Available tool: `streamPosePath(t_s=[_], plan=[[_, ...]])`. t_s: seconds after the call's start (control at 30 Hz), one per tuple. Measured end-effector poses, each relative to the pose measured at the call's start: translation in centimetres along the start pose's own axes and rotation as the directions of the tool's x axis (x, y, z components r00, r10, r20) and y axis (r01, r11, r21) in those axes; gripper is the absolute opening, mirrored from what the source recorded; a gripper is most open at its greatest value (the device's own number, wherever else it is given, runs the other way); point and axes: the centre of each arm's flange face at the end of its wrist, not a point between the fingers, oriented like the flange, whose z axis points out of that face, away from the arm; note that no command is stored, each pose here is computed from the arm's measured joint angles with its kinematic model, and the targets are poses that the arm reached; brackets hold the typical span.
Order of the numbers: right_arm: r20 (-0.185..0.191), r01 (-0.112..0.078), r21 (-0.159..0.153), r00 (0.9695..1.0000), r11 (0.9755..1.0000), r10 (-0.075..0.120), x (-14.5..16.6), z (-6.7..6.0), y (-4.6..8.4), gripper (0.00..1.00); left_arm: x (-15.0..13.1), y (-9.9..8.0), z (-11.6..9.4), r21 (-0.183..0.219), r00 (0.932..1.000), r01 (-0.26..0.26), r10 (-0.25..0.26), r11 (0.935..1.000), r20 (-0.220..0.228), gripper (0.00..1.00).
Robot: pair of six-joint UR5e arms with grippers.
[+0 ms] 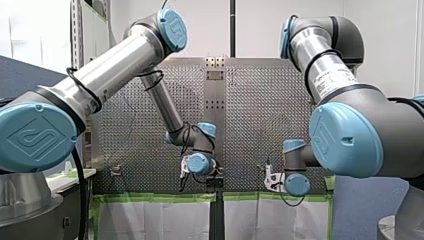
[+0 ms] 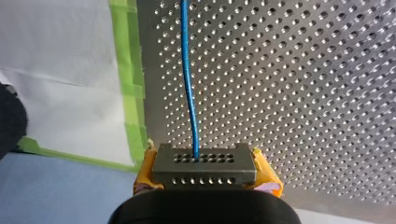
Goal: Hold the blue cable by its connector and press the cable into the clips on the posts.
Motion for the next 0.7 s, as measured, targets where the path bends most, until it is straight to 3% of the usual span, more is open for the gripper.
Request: streamPosePath(t_s=[0.13, 0.33, 0.53, 0.7], plan=[[-0.007, 0.038, 0.023, 0.9992, 0.9990, -0.038, 0.1, 0.3, 0.4, 0.00, 1.3, -1.9, -0.1, 0.000, 0.9998, -0.012, 0.012, 0.9999, -0.019, 0.00], [-0.020, 0.087, 0.017, 0.9960, 0.9961, -0.087, 0.2, 1.0, 1.6, 0.00, 3.2, -5.2, -0.3, 0.018, 0.9999, -0.007, 0.007, 0.9998, -0.016, 0.00], [-0.023, 0.109, -0.005, 0.9937, 0.9940, -0.109, 0.3, 1.7, 3.4, 0.00, 4.6, -7.4, 0.3, 0.027, 1.0000, -0.001, 0.002, 0.9996, -0.006, 0.00], [-0.022, 0.104, -0.011, 0.9943, 0.9946, -0.104, 0.4, 2.4, 5.3, 0.00, 4.9, -8.7, 1.3, 0.025, 1.0000, 0.006, -0.006, 0.9997, 0.003, 0.00]])
